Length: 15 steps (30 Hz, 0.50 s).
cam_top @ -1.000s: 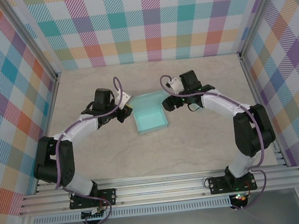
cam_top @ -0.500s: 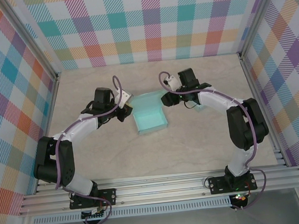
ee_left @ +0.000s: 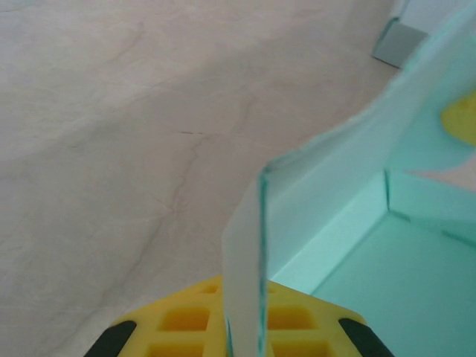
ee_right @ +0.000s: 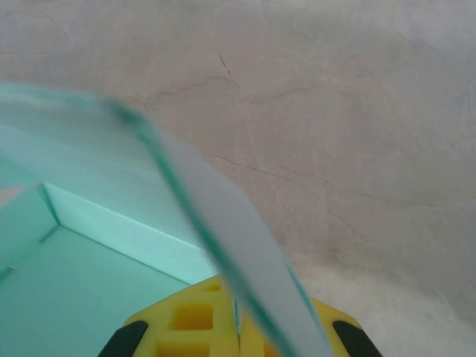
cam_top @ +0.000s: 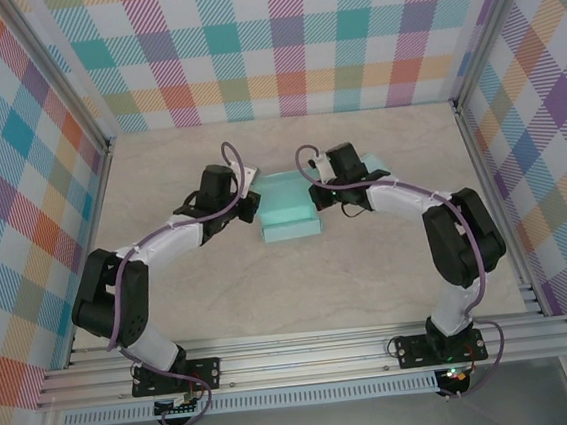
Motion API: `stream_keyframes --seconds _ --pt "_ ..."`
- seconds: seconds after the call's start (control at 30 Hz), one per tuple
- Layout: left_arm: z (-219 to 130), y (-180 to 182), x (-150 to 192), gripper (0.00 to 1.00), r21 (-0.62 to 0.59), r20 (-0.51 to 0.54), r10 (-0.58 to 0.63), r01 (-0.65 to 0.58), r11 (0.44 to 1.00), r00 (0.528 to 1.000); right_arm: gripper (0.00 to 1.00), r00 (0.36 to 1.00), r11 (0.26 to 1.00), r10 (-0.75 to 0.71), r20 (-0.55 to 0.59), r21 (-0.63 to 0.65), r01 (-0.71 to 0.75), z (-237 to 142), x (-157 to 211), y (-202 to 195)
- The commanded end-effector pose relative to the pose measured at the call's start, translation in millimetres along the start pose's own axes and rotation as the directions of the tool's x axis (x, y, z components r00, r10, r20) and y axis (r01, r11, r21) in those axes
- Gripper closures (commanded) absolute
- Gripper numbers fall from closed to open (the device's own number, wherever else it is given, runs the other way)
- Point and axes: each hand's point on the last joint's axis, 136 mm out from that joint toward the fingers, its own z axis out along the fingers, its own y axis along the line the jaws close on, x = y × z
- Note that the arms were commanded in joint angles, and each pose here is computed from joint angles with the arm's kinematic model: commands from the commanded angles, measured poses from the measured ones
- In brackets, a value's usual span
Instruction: Fold the paper box
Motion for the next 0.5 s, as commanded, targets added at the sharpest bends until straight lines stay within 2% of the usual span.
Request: stream_keyframes --seconds 0.0,0.2,0.33,0.47 --pt "1 6 -17 0.89 -0.129 0.063 -0.112 0.119 0.984 0.992 1.0 0.994 0.999 0.046 0.095 0.024 -0.048 -13 -19 15" --pt "-2 8 -21 0.88 -0.214 0.127 -0.279 0.301 0.929 0.952 1.0 0.987 0.994 0.013 0.163 0.107 -0.031 -16 -23 27" --pt "-3 14 -23 0.87 -0.232 0.178 -0.427 0.46 0.857 0.886 1.0 0.972 0.99 -0.019 0.236 0.137 -0.014 -22 -37 35" --pt "-5 13 -30 0.85 -0.205 0.245 -0.513 0.561 0.802 0.823 1.0 0.954 0.985 -0.025 0.299 0.172 -0.028 -24 -51 38"
